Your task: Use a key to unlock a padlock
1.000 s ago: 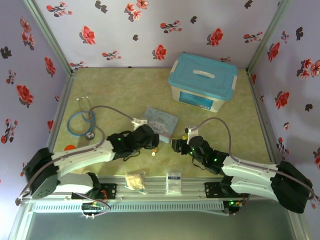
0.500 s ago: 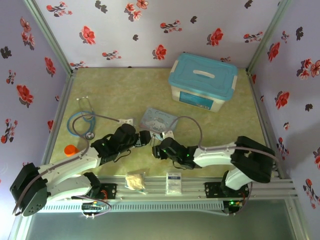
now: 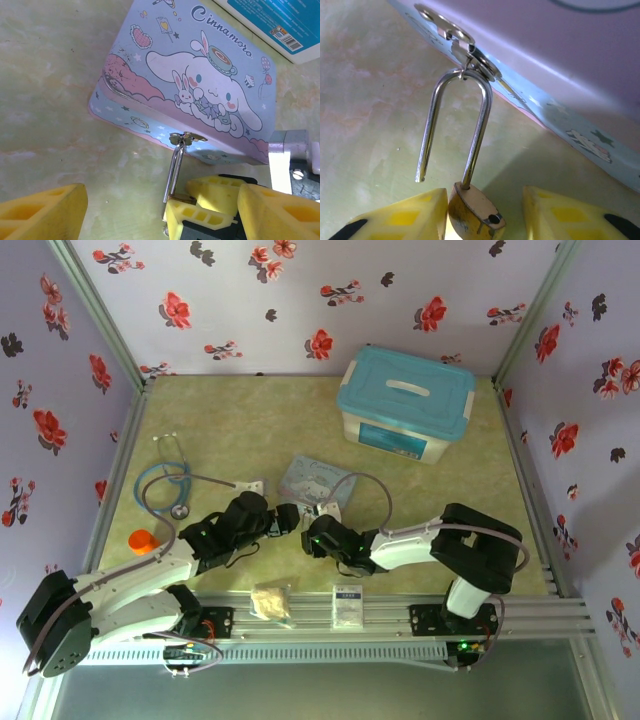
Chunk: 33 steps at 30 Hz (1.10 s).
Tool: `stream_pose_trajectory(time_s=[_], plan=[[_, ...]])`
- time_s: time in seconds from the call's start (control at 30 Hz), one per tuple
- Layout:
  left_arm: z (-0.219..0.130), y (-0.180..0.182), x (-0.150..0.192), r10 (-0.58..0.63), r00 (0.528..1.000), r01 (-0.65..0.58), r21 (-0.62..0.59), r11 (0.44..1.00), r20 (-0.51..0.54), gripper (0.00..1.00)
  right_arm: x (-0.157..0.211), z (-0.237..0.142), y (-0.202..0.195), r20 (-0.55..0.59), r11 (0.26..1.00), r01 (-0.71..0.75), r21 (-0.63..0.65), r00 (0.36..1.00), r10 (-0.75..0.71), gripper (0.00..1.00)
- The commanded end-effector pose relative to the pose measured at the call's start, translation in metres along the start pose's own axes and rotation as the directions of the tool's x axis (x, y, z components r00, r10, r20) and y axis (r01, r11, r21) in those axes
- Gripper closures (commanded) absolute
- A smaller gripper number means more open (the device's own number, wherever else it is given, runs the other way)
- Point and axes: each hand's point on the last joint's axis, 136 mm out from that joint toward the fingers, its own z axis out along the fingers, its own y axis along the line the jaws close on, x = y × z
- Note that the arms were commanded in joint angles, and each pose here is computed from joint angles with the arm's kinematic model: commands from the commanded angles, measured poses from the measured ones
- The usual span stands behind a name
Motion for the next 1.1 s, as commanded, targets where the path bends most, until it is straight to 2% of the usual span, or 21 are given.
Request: stream_pose_trajectory(time_s=[0.0, 0.17, 0.37, 0.73, 0.97, 1.07], plan=[[0.002, -0.001, -0.003, -0.015, 1.000, 0.015, 0.012, 1.000, 0.014, 0.21, 0.008, 0.004, -0.009, -0.002, 0.999, -0.033, 0.024, 0.999, 0.033, 0.63], [0.002, -0.002, -0.003, -0.015, 1.000, 0.014, 0.013, 1.000, 0.015, 0.21, 0.008, -0.002, -0.008, 0.008, 0.998, -0.062, -0.010, 0.998, 0.062, 0.75], [0.005, -0.003, -0.005, 0.004, 1.000, -0.005, 0.007, 1.000, 0.017, 0.22, 0.011, -0.008, -0.021, 0.020, 0.976, -0.204, -0.075, 0.978, 0.206, 0.87], [0.032, -0.020, -0.021, 0.114, 0.993, -0.113, -0.031, 0.993, 0.023, 0.21, 0.012, -0.023, -0.053, 0.061, 0.925, -0.368, -0.099, 0.925, 0.375, 0.91], [0.064, -0.030, -0.050, 0.253, 0.966, -0.244, -0.129, 0.961, 0.057, 0.18, 0.012, -0.018, -0.065, 0.092, 0.871, -0.487, -0.070, 0.866, 0.492, 0.91], [0.081, -0.019, -0.051, 0.289, 0.957, -0.280, -0.213, 0.936, 0.009, 0.20, 0.007, -0.014, -0.067, 0.134, 0.836, -0.540, -0.100, 0.825, 0.549, 0.92]])
